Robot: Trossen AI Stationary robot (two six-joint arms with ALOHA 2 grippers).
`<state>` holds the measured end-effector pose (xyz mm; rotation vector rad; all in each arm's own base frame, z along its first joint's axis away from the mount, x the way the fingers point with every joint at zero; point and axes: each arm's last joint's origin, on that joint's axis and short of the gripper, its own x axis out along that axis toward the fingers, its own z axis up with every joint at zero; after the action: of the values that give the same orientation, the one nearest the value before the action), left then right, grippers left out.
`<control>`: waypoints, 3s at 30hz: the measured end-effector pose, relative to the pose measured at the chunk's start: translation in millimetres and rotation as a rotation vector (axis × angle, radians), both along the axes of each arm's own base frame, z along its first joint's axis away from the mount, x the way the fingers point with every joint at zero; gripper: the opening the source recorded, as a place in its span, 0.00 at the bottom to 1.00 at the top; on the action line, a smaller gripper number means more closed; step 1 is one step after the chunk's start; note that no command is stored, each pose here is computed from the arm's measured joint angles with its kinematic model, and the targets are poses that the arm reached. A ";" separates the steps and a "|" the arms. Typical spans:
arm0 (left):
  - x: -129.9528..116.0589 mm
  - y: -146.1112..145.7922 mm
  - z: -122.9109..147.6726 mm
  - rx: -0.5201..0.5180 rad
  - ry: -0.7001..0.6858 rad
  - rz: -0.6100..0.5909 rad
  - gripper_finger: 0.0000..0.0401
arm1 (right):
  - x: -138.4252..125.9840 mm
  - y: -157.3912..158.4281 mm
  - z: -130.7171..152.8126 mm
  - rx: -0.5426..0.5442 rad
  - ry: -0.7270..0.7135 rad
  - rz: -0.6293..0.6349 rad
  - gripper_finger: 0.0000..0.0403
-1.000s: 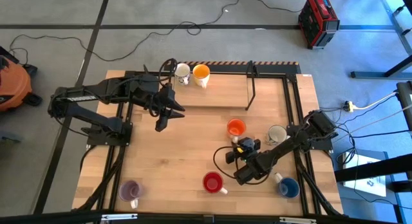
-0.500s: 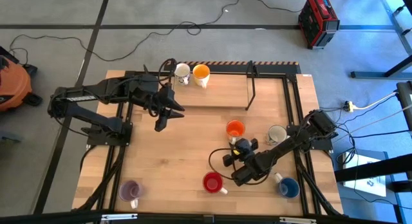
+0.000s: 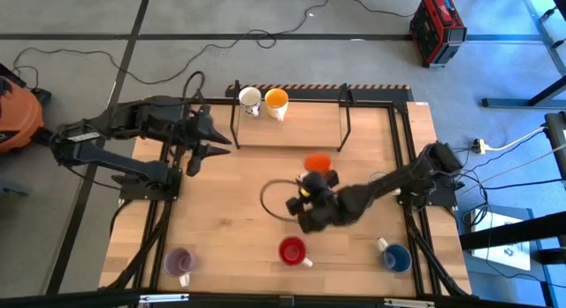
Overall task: Place coffee mugs
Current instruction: Put the orange mug on the shelf
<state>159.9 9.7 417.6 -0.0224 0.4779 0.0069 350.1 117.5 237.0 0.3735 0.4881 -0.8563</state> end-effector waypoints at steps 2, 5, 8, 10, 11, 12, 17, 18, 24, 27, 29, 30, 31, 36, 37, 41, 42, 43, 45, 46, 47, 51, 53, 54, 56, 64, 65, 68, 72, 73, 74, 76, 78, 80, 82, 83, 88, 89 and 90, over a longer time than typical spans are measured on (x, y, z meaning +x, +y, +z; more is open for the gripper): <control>-5.7 -0.4 -0.1 0.001 0.002 0.001 0.27 | 9.2 -13.2 6.1 -0.015 0.030 0.029 0.04; -9.9 -0.7 -1.5 -0.001 -0.012 0.003 0.27 | 19.8 -31.4 9.7 -0.015 0.034 0.048 0.04; -11.8 -0.8 -7.7 -0.020 0.006 0.013 0.27 | 28.2 -46.6 10.8 -0.019 0.051 0.101 0.04; -12.0 -0.8 -10.6 -0.030 0.012 0.018 0.27 | 33.0 -55.5 9.0 -0.021 0.064 0.159 0.04; -12.4 -0.9 -12.1 -0.036 0.017 0.020 0.27 | 35.2 -59.7 7.4 -0.021 0.070 0.189 0.04; -13.0 -1.0 -12.7 -0.042 0.017 0.020 0.27 | 37.2 -64.1 6.4 -0.020 0.074 0.217 0.04; -13.5 -1.2 -16.8 -0.057 0.024 0.022 0.27 | 47.6 -69.3 1.4 -0.004 -0.025 0.415 0.04; -13.2 -1.1 -17.6 -0.060 0.022 0.024 0.27 | 48.5 -66.8 -1.1 0.000 -0.068 0.453 0.04; -8.0 -0.8 -24.1 -0.093 0.016 0.041 0.27 | 37.4 -45.8 -34.7 0.031 -0.238 0.558 0.04; -4.5 -0.5 -25.7 -0.100 0.025 0.045 0.27 | 28.2 -38.1 -56.0 0.044 -0.271 0.571 0.04; -3.1 -0.4 -26.2 -0.100 0.025 0.045 0.27 | 22.9 -34.0 -67.0 0.042 -0.283 0.576 0.04; -2.8 -0.4 -25.7 -0.099 0.019 0.045 0.27 | 21.1 -33.4 -71.1 0.043 -0.294 0.580 0.04; -2.3 -0.4 -25.0 -0.099 0.011 0.044 0.27 | 19.4 -32.1 -75.7 0.046 -0.302 0.589 0.04; 4.8 0.2 -25.3 -0.098 0.001 0.045 0.27 | 19.7 -30.4 -94.8 0.043 -0.303 0.633 0.04; 5.4 0.2 -25.0 -0.097 -0.004 0.044 0.27 | 20.5 -30.2 -97.3 0.036 -0.300 0.639 0.04; 10.4 0.7 -25.4 -0.096 -0.008 0.047 0.27 | 21.3 -29.9 -106.1 0.023 -0.266 0.659 0.04; 11.2 0.7 -25.7 -0.096 -0.006 0.047 0.27 | 21.3 -29.8 -107.4 0.025 -0.260 0.662 0.04; 11.6 0.8 -25.8 -0.096 -0.006 0.047 0.27 | 21.7 -29.6 -108.0 0.025 -0.264 0.664 0.04; 12.1 0.8 -25.7 -0.096 -0.008 0.047 0.27 | 22.2 -29.2 -109.0 0.030 -0.270 0.673 0.04; 12.1 0.8 -25.7 -0.097 -0.009 0.048 0.27 | 22.7 -29.0 -109.7 0.030 -0.278 0.676 0.04; 13.0 0.8 -25.7 -0.097 -0.010 0.047 0.27 | 23.3 -28.7 -110.7 0.031 -0.285 0.679 0.04; 13.8 0.9 -26.0 -0.109 -0.008 0.054 0.27 | 25.3 -29.0 -108.2 0.000 -0.322 0.688 0.04; 13.8 0.9 -25.5 -0.115 -0.014 0.057 0.27 | 26.2 -28.8 -109.6 -0.013 -0.321 0.695 0.04; 14.0 0.9 -25.6 -0.116 -0.013 0.058 0.27 | 25.9 -28.8 -111.3 -0.014 -0.310 0.697 0.04; 14.0 1.0 -25.4 -0.116 -0.015 0.058 0.27 | 26.5 -28.5 -117.5 -0.019 -0.297 0.708 0.04; 14.6 1.0 -24.5 -0.115 -0.025 0.059 0.27 | 26.8 -24.6 -125.4 -0.026 -0.289 0.712 0.10; 14.5 1.0 -24.5 -0.115 -0.025 0.059 0.27 | 26.1 -23.0 -125.9 -0.028 -0.283 0.705 0.12; 14.5 1.0 -24.5 -0.116 -0.025 0.059 0.27 | 25.1 -23.1 -128.4 -0.035 -0.260 0.692 0.20; 14.5 1.0 -24.6 -0.118 -0.025 0.059 0.27 | 23.9 -24.2 -128.3 -0.031 -0.231 0.685 0.32; 14.5 1.0 -24.5 -0.118 -0.025 0.060 0.27 | 23.2 -24.4 -127.3 -0.027 -0.222 0.682 0.34; 14.5 1.0 -24.5 -0.118 -0.025 0.060 0.27 | 22.2 -24.5 -125.9 -0.021 -0.209 0.680 0.37; 14.5 1.0 -24.5 -0.118 -0.025 0.059 0.27 | 19.6 -25.2 -121.6 -0.002 -0.181 0.671 0.41; 14.5 1.0 -24.5 -0.119 -0.025 0.059 0.27 | 16.9 -26.6 -117.6 0.006 -0.153 0.655 0.43; 14.5 1.0 -24.6 -0.118 -0.025 0.059 0.27 | 13.8 -27.9 -114.5 0.010 -0.117 0.647 0.45; 14.5 1.0 -24.4 -0.118 -0.025 0.059 0.27 | 11.3 -28.5 -110.4 0.013 -0.095 0.648 0.45; 14.5 1.0 -24.4 -0.118 -0.025 0.059 0.27 | 10.0 -28.7 -108.1 0.018 -0.087 0.648 0.45; 14.5 0.9 -24.4 -0.119 -0.025 0.057 0.27 | 4.9 -29.7 -108.1 0.053 -0.028 0.643 0.45; 14.5 1.0 -24.4 -0.118 -0.025 0.058 0.27 | 4.1 -30.0 -109.0 0.065 -0.020 0.634 0.45; 14.5 0.9 -24.5 -0.119 -0.025 0.057 0.27 | 2.8 -30.2 -109.3 0.084 -0.011 0.625 0.45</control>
<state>174.4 10.6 393.2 -0.1523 0.4523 0.0343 352.9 87.3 127.6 0.2774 0.5880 -0.2293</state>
